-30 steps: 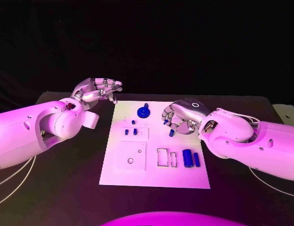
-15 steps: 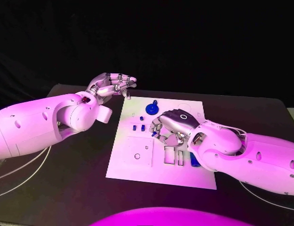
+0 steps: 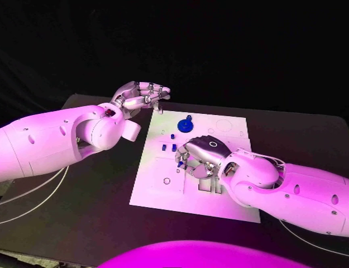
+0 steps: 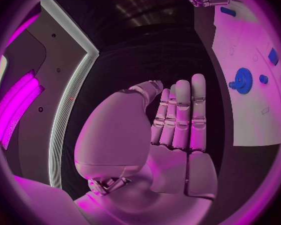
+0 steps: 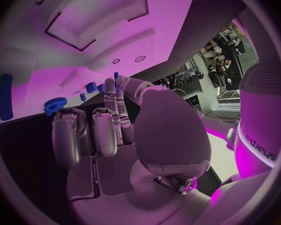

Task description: Assemble the parts on the task board

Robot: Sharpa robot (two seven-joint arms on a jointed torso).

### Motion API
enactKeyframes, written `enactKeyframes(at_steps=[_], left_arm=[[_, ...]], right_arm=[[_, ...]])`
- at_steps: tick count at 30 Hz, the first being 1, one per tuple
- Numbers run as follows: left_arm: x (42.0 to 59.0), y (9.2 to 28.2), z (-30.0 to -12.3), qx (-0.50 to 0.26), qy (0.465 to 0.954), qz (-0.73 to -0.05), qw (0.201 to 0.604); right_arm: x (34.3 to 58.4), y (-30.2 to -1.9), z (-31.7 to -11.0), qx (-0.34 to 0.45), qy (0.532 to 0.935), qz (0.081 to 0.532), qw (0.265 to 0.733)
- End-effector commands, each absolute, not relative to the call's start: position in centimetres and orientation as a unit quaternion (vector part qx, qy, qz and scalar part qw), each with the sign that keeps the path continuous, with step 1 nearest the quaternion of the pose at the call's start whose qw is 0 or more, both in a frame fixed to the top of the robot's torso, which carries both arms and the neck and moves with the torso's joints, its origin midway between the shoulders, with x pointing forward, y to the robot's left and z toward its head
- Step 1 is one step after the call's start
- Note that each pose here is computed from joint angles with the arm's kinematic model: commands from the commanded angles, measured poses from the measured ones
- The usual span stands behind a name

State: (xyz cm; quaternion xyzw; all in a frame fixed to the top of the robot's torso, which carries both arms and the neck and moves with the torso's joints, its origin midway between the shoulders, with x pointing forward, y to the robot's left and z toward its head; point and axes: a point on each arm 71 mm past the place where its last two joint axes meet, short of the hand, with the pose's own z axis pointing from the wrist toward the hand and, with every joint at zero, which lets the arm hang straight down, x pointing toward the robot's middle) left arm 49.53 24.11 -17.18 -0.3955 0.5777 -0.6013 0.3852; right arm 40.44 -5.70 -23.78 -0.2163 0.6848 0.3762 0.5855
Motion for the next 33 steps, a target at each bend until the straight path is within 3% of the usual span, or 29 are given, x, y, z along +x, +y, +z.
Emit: enactKeyframes(at_steps=[1,33], left_arm=[[49.5,23.8,-17.1,-0.392,0.578,-0.608,0.377],[49.5,24.0,-17.1,-0.394,0.579,-0.606,0.377]], right_arm=[[40.3,-5.4,-24.1,-0.228,0.688,0.375,0.578],[40.2,-5.3,-25.3,-0.242,0.701,0.362,0.564]])
